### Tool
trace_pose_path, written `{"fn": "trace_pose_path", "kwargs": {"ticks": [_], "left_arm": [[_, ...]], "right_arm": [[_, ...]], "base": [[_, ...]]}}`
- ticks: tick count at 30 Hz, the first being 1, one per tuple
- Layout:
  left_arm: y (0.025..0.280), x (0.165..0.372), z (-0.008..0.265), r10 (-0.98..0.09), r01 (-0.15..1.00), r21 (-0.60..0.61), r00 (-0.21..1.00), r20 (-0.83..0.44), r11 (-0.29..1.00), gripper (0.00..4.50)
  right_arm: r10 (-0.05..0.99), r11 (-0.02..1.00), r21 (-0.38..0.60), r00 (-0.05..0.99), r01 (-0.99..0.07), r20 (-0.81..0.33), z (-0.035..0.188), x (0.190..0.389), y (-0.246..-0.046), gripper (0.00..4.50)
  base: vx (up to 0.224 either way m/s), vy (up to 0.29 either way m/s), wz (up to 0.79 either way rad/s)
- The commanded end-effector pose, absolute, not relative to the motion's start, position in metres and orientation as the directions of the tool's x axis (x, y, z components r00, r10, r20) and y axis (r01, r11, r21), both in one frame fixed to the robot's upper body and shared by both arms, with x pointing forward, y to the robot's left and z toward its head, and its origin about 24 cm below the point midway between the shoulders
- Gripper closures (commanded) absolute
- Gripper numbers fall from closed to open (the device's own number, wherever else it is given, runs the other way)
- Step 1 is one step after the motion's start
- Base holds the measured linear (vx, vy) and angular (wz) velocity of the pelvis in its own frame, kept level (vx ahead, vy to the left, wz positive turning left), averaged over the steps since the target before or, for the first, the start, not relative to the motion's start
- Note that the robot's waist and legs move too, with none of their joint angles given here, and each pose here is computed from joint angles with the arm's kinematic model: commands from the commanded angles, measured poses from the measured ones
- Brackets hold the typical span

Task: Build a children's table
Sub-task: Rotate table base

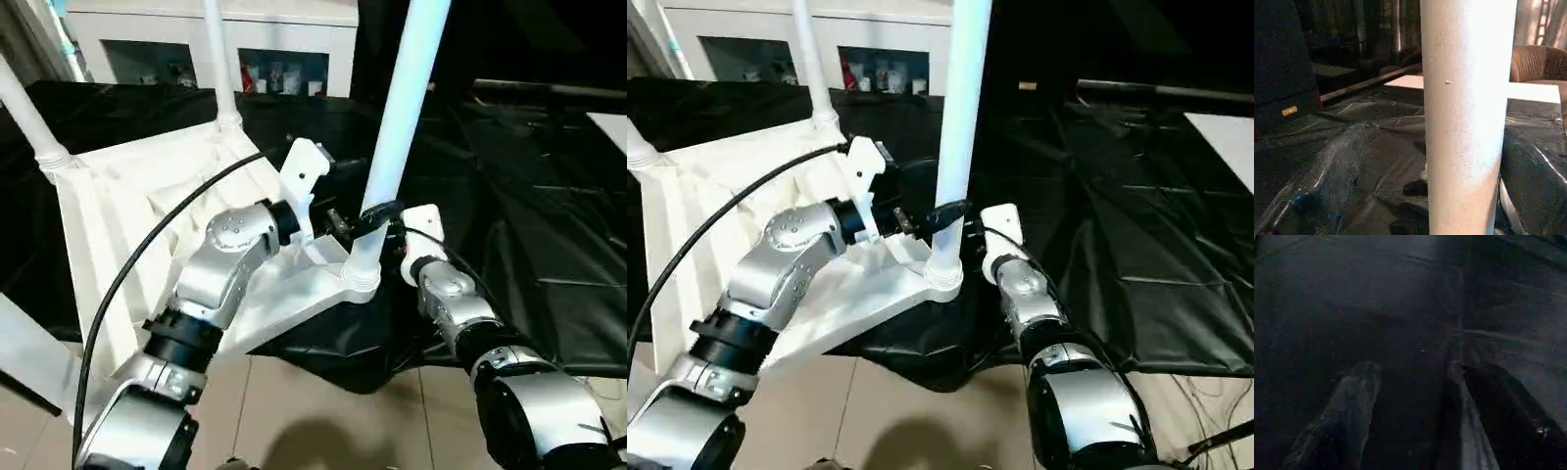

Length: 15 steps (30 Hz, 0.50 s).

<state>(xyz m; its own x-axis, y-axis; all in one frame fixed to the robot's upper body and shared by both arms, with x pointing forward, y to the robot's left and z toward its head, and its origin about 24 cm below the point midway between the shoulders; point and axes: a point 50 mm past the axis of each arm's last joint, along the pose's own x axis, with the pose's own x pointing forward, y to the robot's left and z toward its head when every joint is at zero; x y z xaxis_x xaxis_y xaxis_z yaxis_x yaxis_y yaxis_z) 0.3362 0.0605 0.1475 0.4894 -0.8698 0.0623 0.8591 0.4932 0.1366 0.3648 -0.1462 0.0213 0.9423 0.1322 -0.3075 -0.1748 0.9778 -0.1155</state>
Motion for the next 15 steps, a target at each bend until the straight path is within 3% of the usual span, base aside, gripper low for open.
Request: {"fn": "trace_pose_path", "kwargs": {"ticks": [1, 5, 12, 15], "left_arm": [[0.064, 0.341, 0.143, -0.852, 0.845, 0.147, 0.523, -0.021, 0.515, 0.0], [0.074, 0.332, 0.123, -0.832, 0.857, 0.09, 0.515, -0.206, 0.508, 0.0], [0.08, 0.317, 0.114, -0.826, 0.866, 0.077, 0.495, -0.268, 0.494, 0.0], [0.092, 0.304, 0.108, -0.813, 0.868, -0.035, 0.448, -0.372, 0.495, 0.0]], "right_arm": [[0.102, 0.985, -0.103, 0.95, -0.138, -0.294, 0.023, 0.365, -0.156, 1.33], [0.098, 0.98, -0.14, 0.958, -0.14, -0.271, 0.03, 0.366, -0.175, 1.33], [0.091, 0.974, -0.177, 0.96, -0.142, -0.266, 0.035, 0.365, -0.194, 1.33], [0.141, 0.955, -0.212, 0.948, -0.206, -0.287, 0.036, 0.364, -0.196, 1.33]], "base": [[0.0, 0.0, 0.0], [0.0, 0.0, 0.0], [0.0, 0.0, 0.0], [0.0, 0.0, 0.0]]}}
